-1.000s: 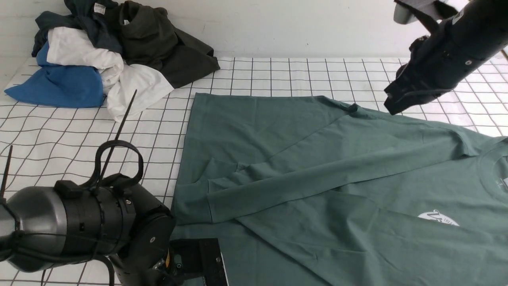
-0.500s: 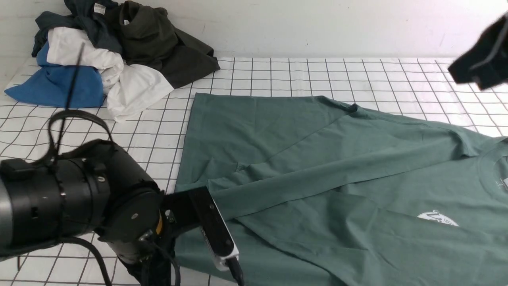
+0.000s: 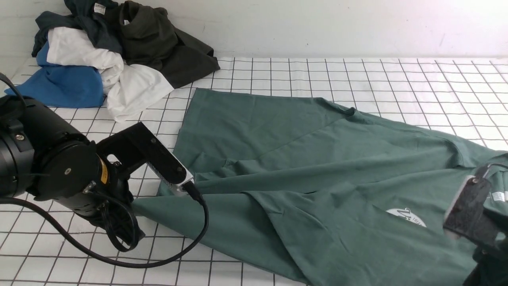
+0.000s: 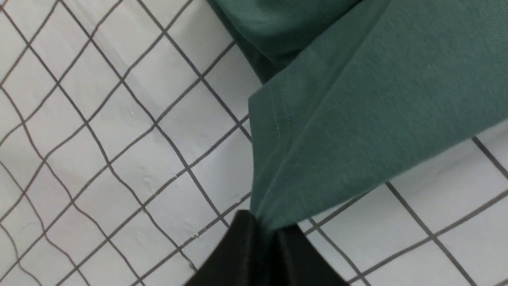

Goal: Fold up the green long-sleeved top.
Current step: Use both arms simultaneously to clamp the lower edge of the clothing fabric, then use both arms to drag the lower edge of the fabric forward and fold it over the upper edge

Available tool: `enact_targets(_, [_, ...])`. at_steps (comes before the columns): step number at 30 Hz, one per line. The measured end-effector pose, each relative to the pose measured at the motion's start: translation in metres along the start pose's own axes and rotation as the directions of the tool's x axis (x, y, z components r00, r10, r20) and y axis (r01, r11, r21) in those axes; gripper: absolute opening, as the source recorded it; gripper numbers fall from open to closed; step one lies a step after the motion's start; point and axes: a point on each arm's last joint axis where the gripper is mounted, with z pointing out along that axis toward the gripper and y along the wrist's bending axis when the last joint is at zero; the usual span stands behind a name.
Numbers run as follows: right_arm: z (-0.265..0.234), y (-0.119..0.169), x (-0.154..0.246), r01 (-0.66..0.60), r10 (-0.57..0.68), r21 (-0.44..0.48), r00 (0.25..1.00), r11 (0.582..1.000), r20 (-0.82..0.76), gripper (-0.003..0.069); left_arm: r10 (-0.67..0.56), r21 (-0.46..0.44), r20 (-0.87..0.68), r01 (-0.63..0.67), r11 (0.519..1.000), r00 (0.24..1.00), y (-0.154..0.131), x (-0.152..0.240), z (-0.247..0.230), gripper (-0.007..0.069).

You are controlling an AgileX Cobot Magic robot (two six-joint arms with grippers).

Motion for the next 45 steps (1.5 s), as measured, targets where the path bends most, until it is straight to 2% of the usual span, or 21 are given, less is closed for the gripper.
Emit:
enact_targets(2, [0.014,-0.001,0.007,0.131,-0.134,0.100,0.991,0.986,0.017,0.0285,-0.008,0.007,0.001,0.008,1.000,1.000,-0.001,0.000,0.000,0.0016])
enact_targets(5, [0.025,-0.001,0.010,0.191,-0.198,0.155,0.980,0.969,0.029,0.0323,-0.015,0.014,0.005,0.015,1.000,1.000,-0.001,0.000,-0.001,0.0016])
enact_targets(7, [0.031,-0.001,0.010,0.209,-0.218,0.171,0.975,0.963,0.034,0.0321,-0.021,0.021,0.008,0.021,1.000,1.000,-0.002,0.000,-0.001,0.0016])
enact_targets(11, [0.043,-0.007,0.004,0.243,-0.262,0.218,0.963,0.945,0.063,0.0227,-0.036,0.041,0.015,0.035,0.999,0.999,-0.004,0.000,-0.003,0.0016])
enact_targets(15, [0.048,-0.007,0.001,0.252,-0.272,0.220,0.960,0.942,0.066,0.0082,-0.040,0.046,0.010,0.039,0.998,0.999,-0.004,0.000,-0.003,0.0016])
enact_targets(16, [0.046,-0.007,0.002,0.241,-0.263,0.223,0.962,0.944,0.071,0.0022,-0.041,0.050,0.001,0.041,0.998,0.999,-0.004,0.001,-0.003,0.0016])
enact_targets(22, [0.020,-0.008,0.007,0.218,-0.236,0.261,0.971,0.940,0.039,0.0006,-0.073,0.078,-0.013,0.074,0.994,0.997,-0.007,0.006,-0.012,0.0016])
enact_targets(25, [-0.010,-0.014,0.014,0.191,-0.189,0.333,0.981,0.924,-0.037,0.0006,-0.135,0.135,0.008,0.133,0.982,0.991,-0.011,0.012,-0.031,0.0016])
enact_targets(28, [-0.033,-0.027,0.018,0.150,-0.130,0.439,0.989,0.886,-0.075,0.0006,-0.184,0.158,0.069,0.171,0.972,0.981,-0.009,0.010,-0.052,0.0016])
enact_targets(29, [-0.035,-0.028,0.017,0.147,-0.126,0.448,0.989,0.882,-0.075,0.0006,-0.189,0.159,0.078,0.175,0.972,0.979,-0.009,0.009,-0.053,0.0016])
enact_targets(31, [-0.048,-0.048,0.012,0.077,-0.086,0.543,0.996,0.836,-0.010,0.0006,-0.243,0.145,0.159,0.221,0.964,0.957,0.006,-0.011,-0.065,0.0016])
enact_targets(36, [-0.042,-0.098,-0.007,-0.034,-0.057,0.607,0.990,0.794,0.130,0.0006,-0.326,0.116,0.253,0.306,0.945,0.911,0.051,-0.072,-0.057,0.0016])
enact_targets(38, [-0.033,-0.114,-0.014,-0.046,-0.051,0.601,0.988,0.798,0.143,0.0006,-0.332,0.111,0.262,0.314,0.943,0.906,0.061,-0.090,-0.049,0.0016])
enact_targets(39, [-0.017,-0.137,-0.024,-0.048,-0.046,0.587,0.988,0.808,0.144,0.0006,-0.341,0.103,0.278,0.325,0.940,0.898,0.078,-0.119,-0.030,0.0016])
enact_targets(43, [0.006,-0.165,-0.041,-0.037,-0.046,0.569,0.990,0.821,0.131,0.0006,-0.340,0.082,0.288,0.330,0.940,0.895,0.097,-0.156,0.007,0.0016])
enact_targets(44, [0.021,-0.185,-0.053,-0.033,-0.044,0.563,0.991,0.826,0.123,0.0006,-0.339,0.069,0.293,0.334,0.940,0.894,0.107,-0.174,0.033,0.0016])
enact_targets(45, [0.022,-0.187,-0.054,-0.035,-0.042,0.562,0.991,0.826,0.123,0.0006,-0.338,0.068,0.292,0.333,0.940,0.895,0.109,-0.178,0.039,0.0016])
